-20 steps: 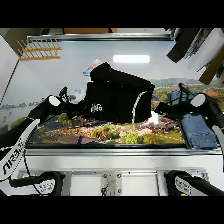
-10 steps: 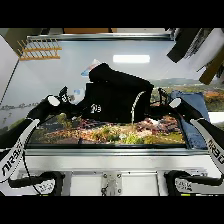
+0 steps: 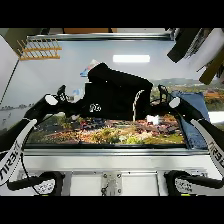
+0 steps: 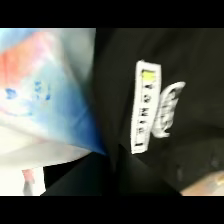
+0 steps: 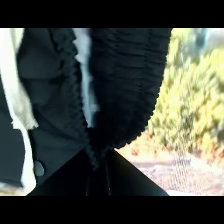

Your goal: Fold the clothes and pants, and hang the long-sleeved shirts on hangers.

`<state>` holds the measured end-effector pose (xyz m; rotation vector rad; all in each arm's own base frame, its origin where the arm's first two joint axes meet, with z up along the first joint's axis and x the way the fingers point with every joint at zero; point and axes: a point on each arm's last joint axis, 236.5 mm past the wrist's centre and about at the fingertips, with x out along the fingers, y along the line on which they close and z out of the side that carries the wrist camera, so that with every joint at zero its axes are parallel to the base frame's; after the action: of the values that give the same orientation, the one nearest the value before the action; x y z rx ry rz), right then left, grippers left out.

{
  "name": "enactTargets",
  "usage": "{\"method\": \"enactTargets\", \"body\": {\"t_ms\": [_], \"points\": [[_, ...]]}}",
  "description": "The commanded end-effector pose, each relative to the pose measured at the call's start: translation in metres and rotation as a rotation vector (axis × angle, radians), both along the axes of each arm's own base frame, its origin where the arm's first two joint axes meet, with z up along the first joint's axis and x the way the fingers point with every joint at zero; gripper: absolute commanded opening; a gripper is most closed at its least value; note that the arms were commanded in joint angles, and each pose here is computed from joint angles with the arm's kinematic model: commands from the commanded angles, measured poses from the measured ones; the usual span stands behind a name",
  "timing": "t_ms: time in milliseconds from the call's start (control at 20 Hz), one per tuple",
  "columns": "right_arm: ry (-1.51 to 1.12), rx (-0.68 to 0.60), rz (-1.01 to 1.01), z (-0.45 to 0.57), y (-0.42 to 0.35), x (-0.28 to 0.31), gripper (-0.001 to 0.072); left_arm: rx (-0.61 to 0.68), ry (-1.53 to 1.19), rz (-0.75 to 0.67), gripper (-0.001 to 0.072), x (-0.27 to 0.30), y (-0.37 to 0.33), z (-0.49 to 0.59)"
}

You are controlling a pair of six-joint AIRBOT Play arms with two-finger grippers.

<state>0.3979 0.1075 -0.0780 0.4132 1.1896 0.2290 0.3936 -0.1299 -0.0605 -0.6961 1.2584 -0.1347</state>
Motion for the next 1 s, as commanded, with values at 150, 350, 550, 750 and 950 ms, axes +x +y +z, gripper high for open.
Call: {"method": "enactTargets", "body": {"t_ms": [150,350,550,750,950], "points": [[-0.381,-0.02,0.103,0.223,-0.008,0.016,0.0025,0.004,-0.604,0.088,0.0026,0.044,0.055,0.274],[-0.633,0.03,0.081,0.373,0.0,-0.043,0.0025,0.053,-1.101,0.061,0.0026,-0.044,0.049,0.48],[-0.681,0.098,0.04,0.419,0.004,-0.122,0.0025,0.068,-1.33,0.044,0.0025,-0.144,0.039,0.554],[-0.553,0.185,-0.033,0.412,0.008,-0.164,0.0025,0.034,-1.401,0.089,0.0025,-0.182,0.04,0.564],[-0.284,0.2,-0.034,0.355,0.015,-0.15,0.0025,0.007,-1.184,0.117,0.0025,-0.096,0.049,0.498]]}}
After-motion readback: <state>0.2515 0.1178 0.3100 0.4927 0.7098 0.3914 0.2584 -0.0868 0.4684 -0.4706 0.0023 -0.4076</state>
